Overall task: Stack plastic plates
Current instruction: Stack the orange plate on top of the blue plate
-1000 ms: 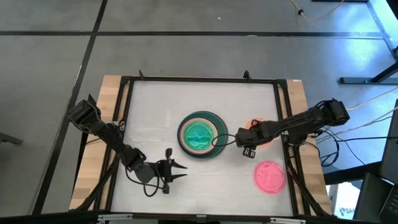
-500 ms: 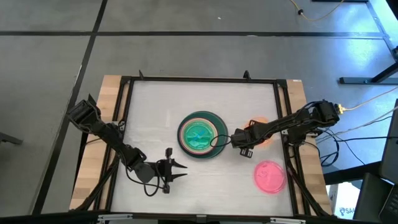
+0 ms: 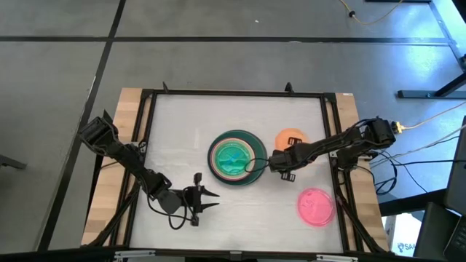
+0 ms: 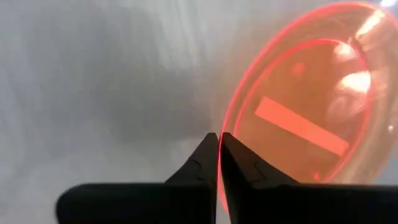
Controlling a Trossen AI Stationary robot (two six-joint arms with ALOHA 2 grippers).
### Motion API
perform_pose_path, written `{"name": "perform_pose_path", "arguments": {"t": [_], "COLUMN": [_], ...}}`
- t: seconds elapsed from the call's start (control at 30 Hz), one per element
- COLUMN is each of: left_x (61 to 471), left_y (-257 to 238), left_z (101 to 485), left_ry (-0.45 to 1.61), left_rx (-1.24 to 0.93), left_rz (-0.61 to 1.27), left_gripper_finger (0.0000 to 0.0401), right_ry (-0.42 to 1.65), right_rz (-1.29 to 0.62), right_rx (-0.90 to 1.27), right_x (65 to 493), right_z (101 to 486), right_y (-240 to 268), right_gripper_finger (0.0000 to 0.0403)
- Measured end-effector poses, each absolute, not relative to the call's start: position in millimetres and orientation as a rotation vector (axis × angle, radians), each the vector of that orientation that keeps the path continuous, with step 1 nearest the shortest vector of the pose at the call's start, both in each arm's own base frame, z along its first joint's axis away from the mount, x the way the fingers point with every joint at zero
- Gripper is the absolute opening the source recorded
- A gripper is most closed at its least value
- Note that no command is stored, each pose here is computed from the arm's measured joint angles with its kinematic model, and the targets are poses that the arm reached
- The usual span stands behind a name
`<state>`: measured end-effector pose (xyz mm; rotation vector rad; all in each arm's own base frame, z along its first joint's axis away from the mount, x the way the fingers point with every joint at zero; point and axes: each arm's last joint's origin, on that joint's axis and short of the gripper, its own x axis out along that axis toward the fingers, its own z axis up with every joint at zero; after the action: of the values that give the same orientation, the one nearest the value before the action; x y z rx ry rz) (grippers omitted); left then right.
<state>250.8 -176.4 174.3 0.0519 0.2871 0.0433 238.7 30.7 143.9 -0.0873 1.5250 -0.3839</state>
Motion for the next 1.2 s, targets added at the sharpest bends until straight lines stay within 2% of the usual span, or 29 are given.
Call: {"name": "perform_pose_path", "arguments": {"t": [0.47, 0.73, 1.2], "left_x": [251, 251, 251], "left_y": [-176, -176, -176], "left_z": [174, 174, 174], "left_ry": [0.287, 0.287, 0.287], "left_rx": [0.052, 0.052, 0.052], "left_rz": [0.043, 0.043, 0.043], "left_gripper_finger": [0.0114, 0.0114, 0.0114], "right_ry": [1.408, 1.268, 0.834], "right_rz": [-0.403, -0.359, -0.07], "right_rx": [-0.193, -0.226, -0.306], "right_x": [270, 290, 323], "right_z": [192, 222, 248], "right_y": [33, 42, 90], "right_gripper_finger": [0.0001, 0.0001, 0.0001]}}
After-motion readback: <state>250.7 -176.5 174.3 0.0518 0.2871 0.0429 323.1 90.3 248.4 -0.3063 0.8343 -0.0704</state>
